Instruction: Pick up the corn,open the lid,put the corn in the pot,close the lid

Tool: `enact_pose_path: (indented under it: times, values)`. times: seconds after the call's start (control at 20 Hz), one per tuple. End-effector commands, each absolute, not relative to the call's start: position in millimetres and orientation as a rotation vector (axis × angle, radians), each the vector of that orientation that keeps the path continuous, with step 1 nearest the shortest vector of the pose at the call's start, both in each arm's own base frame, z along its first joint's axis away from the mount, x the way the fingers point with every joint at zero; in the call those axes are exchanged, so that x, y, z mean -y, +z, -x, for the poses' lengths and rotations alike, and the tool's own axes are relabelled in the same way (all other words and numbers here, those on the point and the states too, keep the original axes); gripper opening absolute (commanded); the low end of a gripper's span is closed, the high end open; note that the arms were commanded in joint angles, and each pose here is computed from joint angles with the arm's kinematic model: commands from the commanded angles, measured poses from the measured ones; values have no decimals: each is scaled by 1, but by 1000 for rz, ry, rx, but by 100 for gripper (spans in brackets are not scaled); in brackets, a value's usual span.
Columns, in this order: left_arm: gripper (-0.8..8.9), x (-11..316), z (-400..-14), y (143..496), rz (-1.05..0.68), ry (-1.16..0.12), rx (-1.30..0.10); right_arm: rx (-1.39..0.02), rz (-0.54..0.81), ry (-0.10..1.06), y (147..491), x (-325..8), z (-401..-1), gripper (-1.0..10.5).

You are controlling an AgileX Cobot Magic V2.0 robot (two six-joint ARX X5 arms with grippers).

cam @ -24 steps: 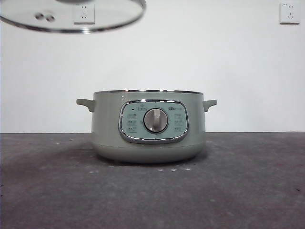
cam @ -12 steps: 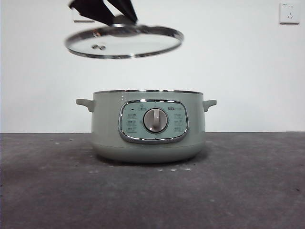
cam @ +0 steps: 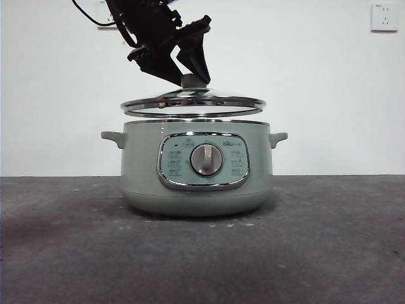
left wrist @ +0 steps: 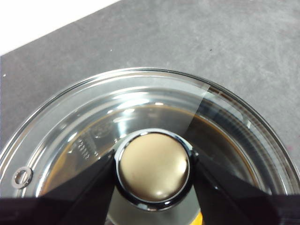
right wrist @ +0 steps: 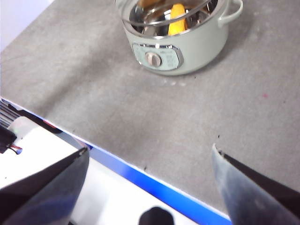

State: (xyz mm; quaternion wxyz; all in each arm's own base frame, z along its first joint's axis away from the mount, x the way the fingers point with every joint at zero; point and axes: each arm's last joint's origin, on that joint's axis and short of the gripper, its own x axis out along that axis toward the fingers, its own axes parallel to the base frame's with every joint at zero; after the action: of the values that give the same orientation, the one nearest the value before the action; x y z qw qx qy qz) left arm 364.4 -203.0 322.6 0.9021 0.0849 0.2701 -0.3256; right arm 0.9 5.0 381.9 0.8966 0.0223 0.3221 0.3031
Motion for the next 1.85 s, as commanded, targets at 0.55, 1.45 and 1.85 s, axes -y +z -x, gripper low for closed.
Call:
enact_pose_path:
  times: [0.55,1.45,1.85]
  values:
    - [-7,210,-371,319,-168,-670,-545,-696,-18,564,374,-4,-2,436]
    - [1,222,-369,293,-214,-644,-674,-686,7,558,374,-3,-2,436]
    - [416,220,-368,299,-203,-639,-661,-686,6,557,374,-3,-2,436]
